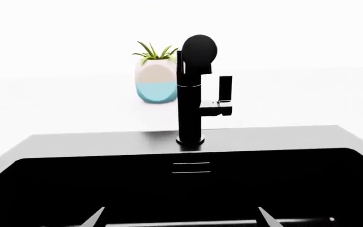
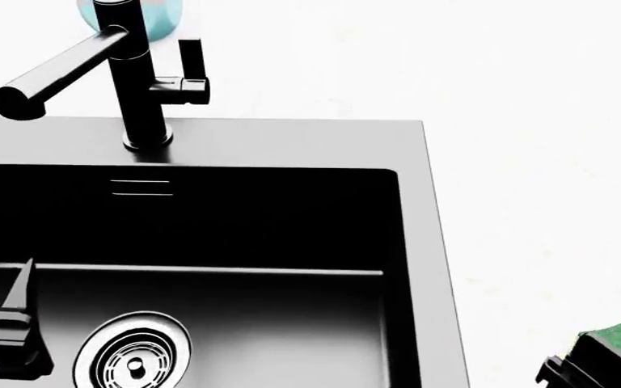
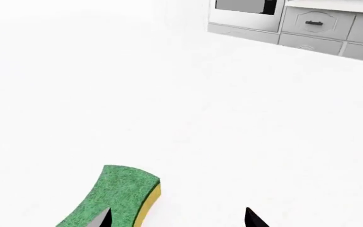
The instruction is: Pick the pan and sponge and place them into the sink. Then turn on the water.
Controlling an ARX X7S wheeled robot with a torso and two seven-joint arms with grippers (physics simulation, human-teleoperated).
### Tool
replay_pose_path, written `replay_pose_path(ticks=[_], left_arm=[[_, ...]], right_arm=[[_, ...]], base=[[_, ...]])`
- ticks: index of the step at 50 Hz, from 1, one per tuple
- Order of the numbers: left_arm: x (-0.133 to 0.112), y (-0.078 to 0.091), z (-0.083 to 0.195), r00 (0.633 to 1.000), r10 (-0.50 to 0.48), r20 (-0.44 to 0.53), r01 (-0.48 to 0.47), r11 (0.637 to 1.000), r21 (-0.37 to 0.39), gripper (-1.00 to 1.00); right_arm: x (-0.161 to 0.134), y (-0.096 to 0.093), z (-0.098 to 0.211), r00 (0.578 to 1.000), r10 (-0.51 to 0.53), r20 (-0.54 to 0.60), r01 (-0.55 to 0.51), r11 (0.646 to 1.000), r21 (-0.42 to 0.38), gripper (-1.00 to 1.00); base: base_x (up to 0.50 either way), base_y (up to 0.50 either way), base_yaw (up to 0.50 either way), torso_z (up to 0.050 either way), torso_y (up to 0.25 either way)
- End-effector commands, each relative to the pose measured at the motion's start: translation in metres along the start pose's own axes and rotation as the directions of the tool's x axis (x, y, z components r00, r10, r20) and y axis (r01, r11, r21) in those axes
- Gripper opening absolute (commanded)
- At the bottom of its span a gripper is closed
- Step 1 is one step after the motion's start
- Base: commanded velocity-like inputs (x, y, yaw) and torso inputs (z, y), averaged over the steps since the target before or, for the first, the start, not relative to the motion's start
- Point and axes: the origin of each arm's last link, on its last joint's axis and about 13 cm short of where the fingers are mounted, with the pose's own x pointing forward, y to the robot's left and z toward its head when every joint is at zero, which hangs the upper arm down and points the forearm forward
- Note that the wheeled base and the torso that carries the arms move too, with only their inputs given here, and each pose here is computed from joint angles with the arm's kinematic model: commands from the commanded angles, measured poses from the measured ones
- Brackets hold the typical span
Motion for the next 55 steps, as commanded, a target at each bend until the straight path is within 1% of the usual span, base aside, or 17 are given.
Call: replay_pose_path(ticks=[1,5,7,9,10,12,16,18,25,27,34,38,40,43,44,48,55], left_arm=[[0.0,0.002,-0.002,1.0,0.001,-0.004,-0.001,1.0,-0.004,1.0],[0.001,0.0,-0.003,1.0,0.007,-0.005,-0.008,1.0,-0.011,1.0],[-0.005,0.007,-0.003,1.0,0.012,-0.005,-0.012,1.0,-0.019,1.0],[-0.003,0.006,-0.004,1.0,0.013,-0.006,-0.013,1.0,-0.021,1.0],[-0.004,0.008,-0.005,1.0,0.015,-0.007,-0.015,1.0,-0.023,1.0],[-0.004,0.007,-0.006,1.0,0.017,-0.007,-0.018,0.999,-0.027,1.0],[-0.004,0.007,-0.006,1.0,0.023,-0.008,-0.023,0.999,-0.03,1.0],[-0.004,0.007,-0.007,1.0,0.023,-0.009,-0.023,0.999,-0.035,1.0],[-0.009,0.011,-0.008,1.0,0.028,-0.009,-0.028,0.999,-0.037,1.0],[-0.01,0.011,-0.01,1.0,0.028,-0.01,-0.029,0.999,-0.038,1.0],[-0.007,0.009,-0.011,0.999,0.033,-0.01,-0.033,0.999,-0.043,1.0],[-0.01,0.013,-0.01,0.999,0.037,-0.01,-0.038,0.998,-0.043,1.0],[-0.01,0.012,-0.011,0.999,0.037,-0.011,-0.037,0.998,-0.043,1.0],[-0.009,0.01,-0.011,0.999,0.036,-0.009,-0.037,0.998,-0.044,1.0],[-0.013,0.014,-0.011,0.999,0.042,-0.009,-0.042,0.998,-0.045,1.0],[-0.009,0.01,-0.009,0.999,0.041,-0.003,-0.041,0.998,-0.049,1.0],[-0.011,0.012,-0.01,0.999,0.051,-0.001,-0.051,0.997,-0.054,1.0]], right_arm=[[-0.015,0.023,0.005,0.995,0.044,-0.093,-0.042,0.999,0.026,1.0],[-0.016,0.034,0.023,0.995,0.063,-0.073,-0.06,0.997,0.04,1.0],[-0.018,0.041,0.032,0.995,0.079,-0.059,-0.077,0.996,0.042,1.0],[-0.019,0.048,0.037,0.993,0.103,-0.061,-0.1,0.994,0.051,1.0],[-0.017,0.051,0.037,0.992,0.11,-0.064,-0.105,0.992,0.074,1.0],[-0.011,0.056,0.033,0.993,0.096,-0.072,-0.091,0.994,0.065,1.0],[0.0,0.066,0.029,0.985,0.092,-0.144,-0.079,0.993,0.092,1.0],[0.001,0.07,0.032,0.988,0.086,-0.126,-0.077,0.994,0.077,1.0],[0.009,0.077,0.028,0.985,0.064,-0.159,-0.057,0.997,0.05,1.0],[0.012,0.079,0.027,0.989,0.037,-0.14,-0.032,0.999,0.034,1.0],[0.036,0.09,0.032,0.986,-0.009,-0.169,0.014,0.999,0.03,1.0],[0.048,0.09,0.032,0.982,-0.061,-0.181,0.067,0.997,0.028,1.0],[0.056,0.092,0.029,0.979,-0.126,-0.163,0.125,0.992,-0.016,1.0],[0.062,0.094,0.027,0.975,-0.111,-0.194,0.112,0.994,-0.003,1.0],[0.063,0.094,0.026,0.974,-0.124,-0.188,0.124,0.992,-0.008,1.0],[0.069,0.093,0.021,0.966,-0.153,-0.209,0.152,0.988,-0.021,1.0],[0.082,0.099,0.014,0.949,-0.151,-0.277,0.145,0.988,-0.043,1.0]], base=[[0.0,0.0,0.0,0.0,0.0],[0.0,0.0,0.0,0.0,0.0],[0.0,0.0,0.0,0.0,0.0],[0.0,0.0,0.0,0.0,0.0],[0.0,0.0,0.0,0.0,0.0],[0.0,0.0,0.0,0.0,0.0],[0.0,0.0,0.0,0.0,0.0],[0.0,0.0,0.0,0.0,0.0],[0.0,0.0,0.0,0.0,0.0],[0.0,0.0,0.0,0.0,0.0],[0.0,0.0,0.0,0.0,0.0],[0.0,0.0,0.0,0.0,0.0],[0.0,0.0,0.0,0.0,0.0],[0.0,0.0,0.0,0.0,0.0],[0.0,0.0,0.0,0.0,0.0],[0.0,0.0,0.0,0.0,0.0],[0.0,0.0,0.0,0.0,0.0]])
